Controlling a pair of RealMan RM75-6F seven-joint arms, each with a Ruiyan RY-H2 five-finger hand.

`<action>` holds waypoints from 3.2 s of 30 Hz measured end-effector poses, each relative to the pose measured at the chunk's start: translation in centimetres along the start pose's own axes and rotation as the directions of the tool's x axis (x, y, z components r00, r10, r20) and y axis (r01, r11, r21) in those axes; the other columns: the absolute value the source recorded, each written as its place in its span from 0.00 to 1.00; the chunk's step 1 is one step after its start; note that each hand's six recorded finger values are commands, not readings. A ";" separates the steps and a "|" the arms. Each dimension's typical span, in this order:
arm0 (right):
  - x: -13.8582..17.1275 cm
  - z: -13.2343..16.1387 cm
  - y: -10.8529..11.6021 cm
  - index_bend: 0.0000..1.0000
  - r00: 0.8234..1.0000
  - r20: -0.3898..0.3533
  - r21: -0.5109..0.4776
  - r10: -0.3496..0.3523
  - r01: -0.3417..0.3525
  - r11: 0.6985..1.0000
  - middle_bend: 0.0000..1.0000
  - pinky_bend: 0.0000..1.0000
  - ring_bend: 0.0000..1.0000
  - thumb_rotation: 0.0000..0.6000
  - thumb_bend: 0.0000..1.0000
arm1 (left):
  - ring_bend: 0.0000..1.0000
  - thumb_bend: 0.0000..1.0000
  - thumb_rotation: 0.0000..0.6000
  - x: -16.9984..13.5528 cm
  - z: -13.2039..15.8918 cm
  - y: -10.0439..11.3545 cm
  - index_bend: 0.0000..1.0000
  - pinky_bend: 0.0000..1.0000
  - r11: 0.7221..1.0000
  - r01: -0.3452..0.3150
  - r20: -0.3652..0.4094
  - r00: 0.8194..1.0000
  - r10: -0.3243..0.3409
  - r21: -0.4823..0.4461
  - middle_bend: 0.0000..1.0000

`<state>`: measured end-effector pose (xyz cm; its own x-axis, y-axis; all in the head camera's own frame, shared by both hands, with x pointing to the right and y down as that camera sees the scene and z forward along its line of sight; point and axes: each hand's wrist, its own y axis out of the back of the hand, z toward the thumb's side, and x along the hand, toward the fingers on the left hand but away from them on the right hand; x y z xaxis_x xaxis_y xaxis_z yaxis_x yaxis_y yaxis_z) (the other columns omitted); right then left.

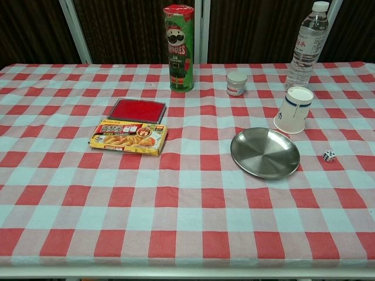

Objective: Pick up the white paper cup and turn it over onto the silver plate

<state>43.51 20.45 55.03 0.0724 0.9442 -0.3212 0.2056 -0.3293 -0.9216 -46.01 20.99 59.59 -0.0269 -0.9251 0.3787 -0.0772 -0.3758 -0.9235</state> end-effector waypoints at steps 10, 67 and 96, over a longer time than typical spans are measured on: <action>-0.4 0.3 -1.2 0.16 0.999 -0.004 0.001 0.046 -0.046 0.999 0.29 0.17 0.13 1.00 0.15 | 0.10 0.00 1.00 0.3 0.1 -0.3 0.25 0.09 1.000 0.004 0.006 1.000 -0.003 -0.008 0.23; -12.0 11.9 -17.0 0.61 0.872 -0.289 0.175 0.395 -0.358 0.917 0.35 0.38 0.27 1.00 0.27 | 0.10 0.00 1.00 -0.1 -0.5 -1.0 0.25 0.09 0.999 0.031 -0.011 0.999 -0.032 -0.035 0.23; -16.4 8.4 -10.2 0.06 0.969 -0.123 -0.039 0.213 -0.219 0.975 0.13 0.18 0.04 1.00 0.05 | 0.10 0.00 1.00 -0.2 -0.2 -1.1 0.25 0.09 0.998 0.037 -0.001 0.999 -0.037 -0.047 0.23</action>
<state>32.04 8.36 67.90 0.2336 0.8452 -0.4807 0.2229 -0.5278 -0.8196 -46.14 21.55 60.54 -0.0251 -0.9106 0.4124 -0.1250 -0.4065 -0.9051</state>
